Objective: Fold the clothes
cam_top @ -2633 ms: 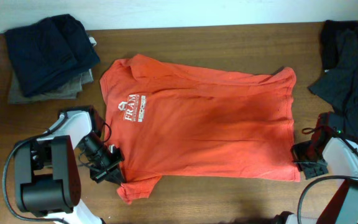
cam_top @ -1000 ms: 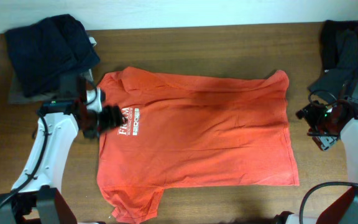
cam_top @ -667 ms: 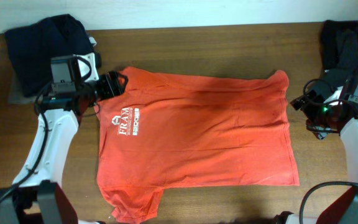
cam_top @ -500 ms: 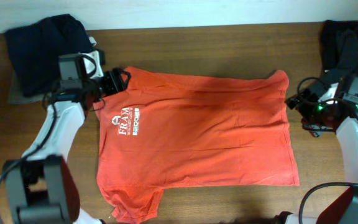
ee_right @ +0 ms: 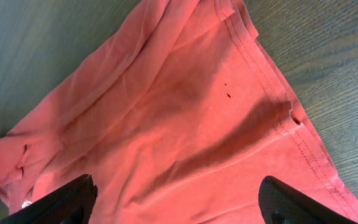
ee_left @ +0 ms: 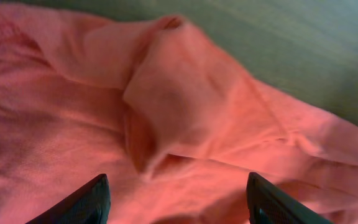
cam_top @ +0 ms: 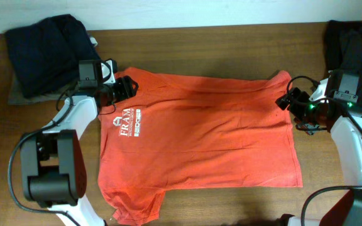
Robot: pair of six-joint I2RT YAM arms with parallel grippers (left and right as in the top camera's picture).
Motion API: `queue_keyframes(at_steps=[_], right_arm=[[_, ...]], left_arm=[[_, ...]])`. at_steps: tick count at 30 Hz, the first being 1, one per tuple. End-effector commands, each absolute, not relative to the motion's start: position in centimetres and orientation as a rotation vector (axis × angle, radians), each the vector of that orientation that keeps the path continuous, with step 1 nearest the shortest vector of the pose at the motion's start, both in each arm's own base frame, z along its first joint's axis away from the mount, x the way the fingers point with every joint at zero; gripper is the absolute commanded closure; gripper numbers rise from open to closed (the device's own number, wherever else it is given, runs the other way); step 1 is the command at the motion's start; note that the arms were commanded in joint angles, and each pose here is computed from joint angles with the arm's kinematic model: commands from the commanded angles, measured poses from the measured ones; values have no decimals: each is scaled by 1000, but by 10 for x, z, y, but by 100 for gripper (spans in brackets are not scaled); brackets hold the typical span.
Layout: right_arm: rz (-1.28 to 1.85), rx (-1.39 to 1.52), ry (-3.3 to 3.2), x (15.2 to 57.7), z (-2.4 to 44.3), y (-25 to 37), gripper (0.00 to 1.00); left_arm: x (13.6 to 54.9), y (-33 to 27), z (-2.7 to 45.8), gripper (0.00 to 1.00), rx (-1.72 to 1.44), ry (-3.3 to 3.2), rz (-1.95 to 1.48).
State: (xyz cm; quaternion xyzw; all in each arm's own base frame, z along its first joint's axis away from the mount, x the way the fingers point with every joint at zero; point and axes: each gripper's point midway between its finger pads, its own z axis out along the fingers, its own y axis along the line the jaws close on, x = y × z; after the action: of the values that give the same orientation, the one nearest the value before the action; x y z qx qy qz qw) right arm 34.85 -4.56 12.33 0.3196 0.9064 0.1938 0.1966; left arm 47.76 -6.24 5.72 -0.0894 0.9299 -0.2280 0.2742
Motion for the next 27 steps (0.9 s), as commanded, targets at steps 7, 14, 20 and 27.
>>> queue_keyframes(at_steps=[7, 14, 20, 27], right_arm=[[558, 859, 2533, 352, 130, -42, 12], [558, 860, 2534, 352, 130, -42, 12], [559, 864, 2541, 350, 129, -41, 12], [559, 871, 2551, 348, 127, -41, 12]], left_arm=[[505, -62, 49, 37, -224, 2417, -579], [502, -67, 30, 42, -225, 2458, -555], [503, -86, 35, 66, -189, 2454, -598], [531, -91, 73, 88, -194, 2361, -628]])
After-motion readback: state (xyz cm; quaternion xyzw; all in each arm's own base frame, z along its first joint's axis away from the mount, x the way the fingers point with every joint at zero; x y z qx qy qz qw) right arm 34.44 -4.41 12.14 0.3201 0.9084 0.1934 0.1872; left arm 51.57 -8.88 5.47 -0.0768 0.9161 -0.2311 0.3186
